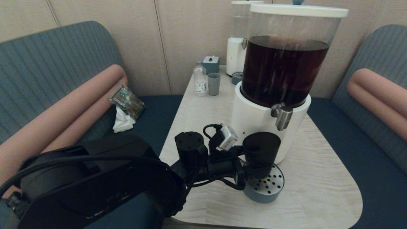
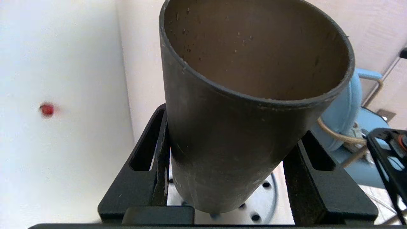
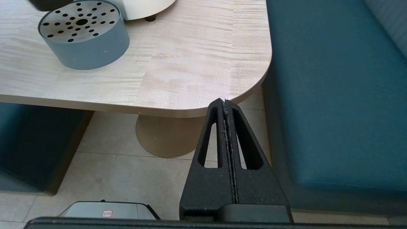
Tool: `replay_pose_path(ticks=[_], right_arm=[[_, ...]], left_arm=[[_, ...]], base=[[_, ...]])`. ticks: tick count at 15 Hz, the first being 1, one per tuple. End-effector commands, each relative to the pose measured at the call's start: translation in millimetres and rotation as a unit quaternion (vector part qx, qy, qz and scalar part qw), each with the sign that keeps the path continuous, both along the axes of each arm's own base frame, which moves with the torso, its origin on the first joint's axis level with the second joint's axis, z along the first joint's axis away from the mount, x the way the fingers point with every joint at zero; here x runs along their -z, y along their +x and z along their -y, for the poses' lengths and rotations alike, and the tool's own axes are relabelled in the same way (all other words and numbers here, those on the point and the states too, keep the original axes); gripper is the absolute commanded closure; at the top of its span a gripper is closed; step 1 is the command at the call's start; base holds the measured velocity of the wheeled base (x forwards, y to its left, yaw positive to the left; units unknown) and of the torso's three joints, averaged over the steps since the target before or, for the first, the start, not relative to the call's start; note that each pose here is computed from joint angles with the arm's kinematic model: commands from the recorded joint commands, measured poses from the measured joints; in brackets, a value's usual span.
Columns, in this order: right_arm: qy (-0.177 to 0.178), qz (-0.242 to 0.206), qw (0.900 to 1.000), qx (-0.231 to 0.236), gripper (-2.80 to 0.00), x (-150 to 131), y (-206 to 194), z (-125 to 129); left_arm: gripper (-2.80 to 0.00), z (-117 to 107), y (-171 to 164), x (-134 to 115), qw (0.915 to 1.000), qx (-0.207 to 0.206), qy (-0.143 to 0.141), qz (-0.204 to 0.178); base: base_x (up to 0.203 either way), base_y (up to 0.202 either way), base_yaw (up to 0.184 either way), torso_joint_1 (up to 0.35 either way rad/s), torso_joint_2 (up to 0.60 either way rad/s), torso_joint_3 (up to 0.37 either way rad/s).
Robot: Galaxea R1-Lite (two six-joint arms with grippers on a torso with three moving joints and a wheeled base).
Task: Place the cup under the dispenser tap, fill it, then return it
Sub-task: Place it under the water dispenser
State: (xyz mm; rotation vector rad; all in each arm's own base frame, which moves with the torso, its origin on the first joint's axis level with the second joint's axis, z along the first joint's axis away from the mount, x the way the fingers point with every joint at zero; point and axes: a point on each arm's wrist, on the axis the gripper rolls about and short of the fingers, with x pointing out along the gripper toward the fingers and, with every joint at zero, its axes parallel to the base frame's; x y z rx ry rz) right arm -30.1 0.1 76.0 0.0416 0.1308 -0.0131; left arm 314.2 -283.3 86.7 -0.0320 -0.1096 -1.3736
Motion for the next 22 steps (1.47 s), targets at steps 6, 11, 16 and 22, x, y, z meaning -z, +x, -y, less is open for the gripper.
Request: replay_pose_path(ticks=[6,11,16,22], right_arm=[[0.0,-0.001,1.0,0.0,0.0,0.1,0.1,0.0],[0.0,-0.001,1.0,-0.001,0.0,0.1,0.1,0.0],[0.0,-0.001,1.0,-0.001,0.0,0.1,0.1,0.0],[0.0,-0.001,1.0,0.0,0.0,0.1,0.1,0.0]], left_arm=[[0.0,11.5,12.3,17.3,0.9999,0.002,0.009,-0.01],[0.0,16.1,17.9,20.4,0.9999,-0.002,0.007,-0.009],[0.0,20.3,16.9,22.4,0.9997,-0.022,0.006,-0.01],[0.0,23.9,13.7,23.8,0.9998,-0.017,0.007,-0.011]], base=[[0.0,0.0,0.0,0.0,0.0,0.0],[0.0,0.0,0.0,0.0,0.0,0.0],[0.0,0.0,0.0,0.0,0.0,0.0],[0.0,0.0,0.0,0.0,0.0,0.0]])
